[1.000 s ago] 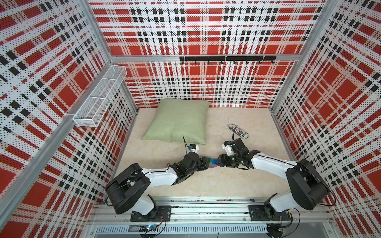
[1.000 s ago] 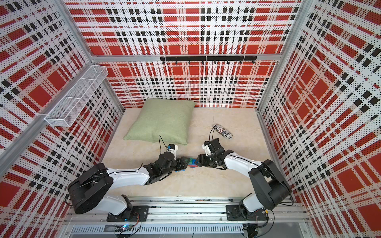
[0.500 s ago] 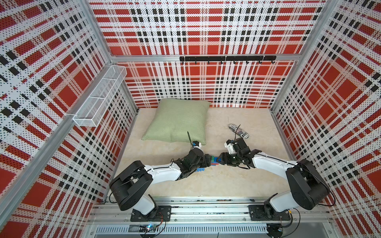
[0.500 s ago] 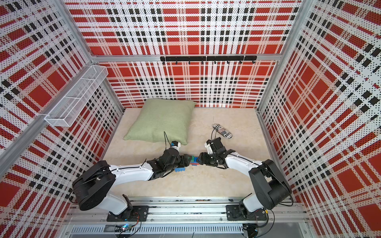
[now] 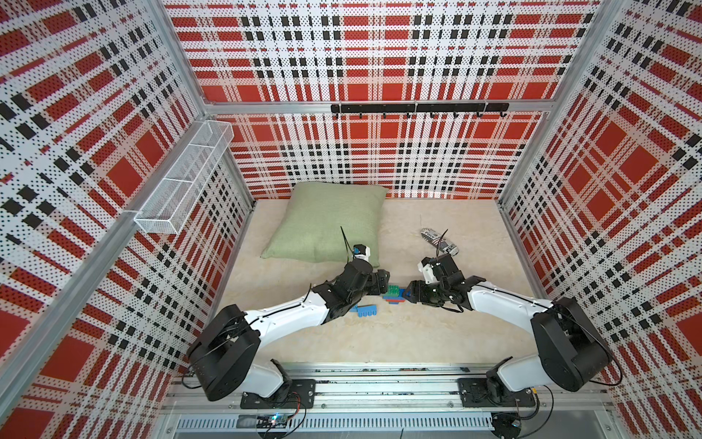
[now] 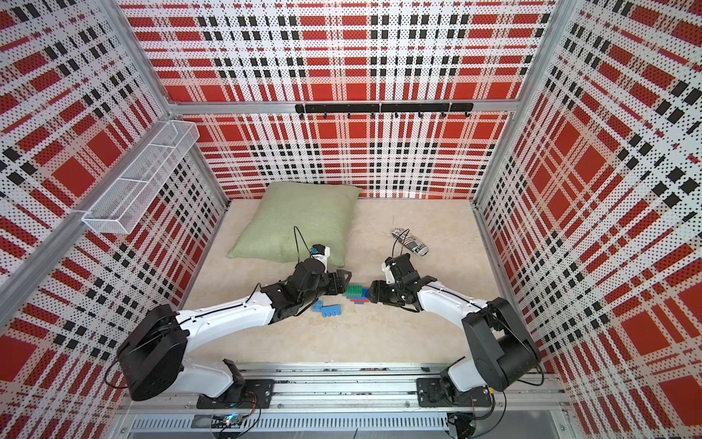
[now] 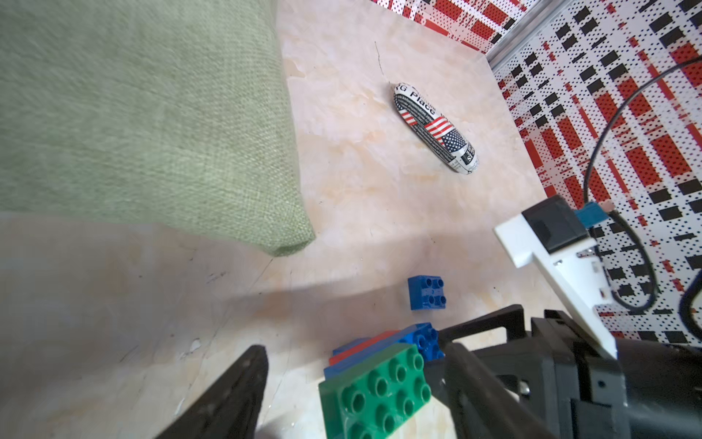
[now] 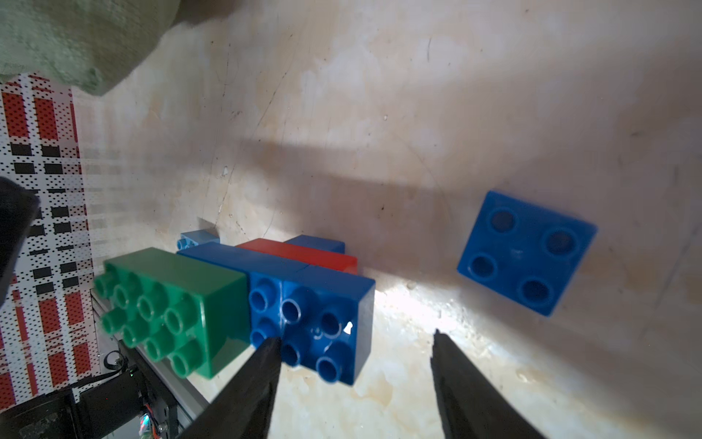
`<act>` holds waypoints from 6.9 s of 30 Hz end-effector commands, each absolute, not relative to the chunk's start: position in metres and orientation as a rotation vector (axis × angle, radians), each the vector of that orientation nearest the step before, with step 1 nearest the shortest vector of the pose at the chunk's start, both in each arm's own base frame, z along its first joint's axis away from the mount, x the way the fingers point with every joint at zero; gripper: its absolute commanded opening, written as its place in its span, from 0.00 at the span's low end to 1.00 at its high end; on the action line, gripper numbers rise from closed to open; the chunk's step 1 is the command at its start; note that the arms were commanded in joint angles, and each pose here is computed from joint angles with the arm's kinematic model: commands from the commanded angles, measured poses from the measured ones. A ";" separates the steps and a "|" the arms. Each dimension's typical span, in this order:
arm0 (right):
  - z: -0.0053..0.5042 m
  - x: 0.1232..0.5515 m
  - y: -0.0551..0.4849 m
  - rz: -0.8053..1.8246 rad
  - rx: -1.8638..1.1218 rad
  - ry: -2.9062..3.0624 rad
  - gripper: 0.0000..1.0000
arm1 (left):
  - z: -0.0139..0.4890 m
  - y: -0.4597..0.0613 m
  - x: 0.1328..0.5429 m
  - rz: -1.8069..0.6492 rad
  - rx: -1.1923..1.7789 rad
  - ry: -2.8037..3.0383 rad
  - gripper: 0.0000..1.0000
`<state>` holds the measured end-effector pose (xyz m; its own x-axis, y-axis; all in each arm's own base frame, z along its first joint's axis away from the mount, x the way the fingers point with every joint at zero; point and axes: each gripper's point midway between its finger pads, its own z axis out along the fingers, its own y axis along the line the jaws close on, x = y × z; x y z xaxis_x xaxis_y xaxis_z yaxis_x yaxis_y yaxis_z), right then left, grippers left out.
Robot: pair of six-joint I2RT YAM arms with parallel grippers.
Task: Assemble a heart with lego
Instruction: Assemble the lego brick with the lego brick, then adjust the lego brick at the center of the board, then pick up the lego brick from the center of the board, then adjust the lego brick.
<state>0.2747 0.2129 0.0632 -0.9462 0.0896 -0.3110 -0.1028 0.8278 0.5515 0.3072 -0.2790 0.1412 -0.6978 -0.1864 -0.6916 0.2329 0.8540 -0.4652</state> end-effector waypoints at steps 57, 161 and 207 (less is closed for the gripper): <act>0.087 0.280 0.279 0.949 -0.110 2.568 0.64 | 0.092 -0.198 0.278 -0.502 -0.037 2.377 0.67; 0.171 0.203 0.277 1.336 -0.746 2.428 0.23 | 0.186 -0.261 0.241 -1.339 0.183 2.041 0.73; 0.187 0.246 0.253 1.427 -0.133 2.677 0.25 | 0.172 -0.347 0.232 -0.874 1.114 1.506 0.55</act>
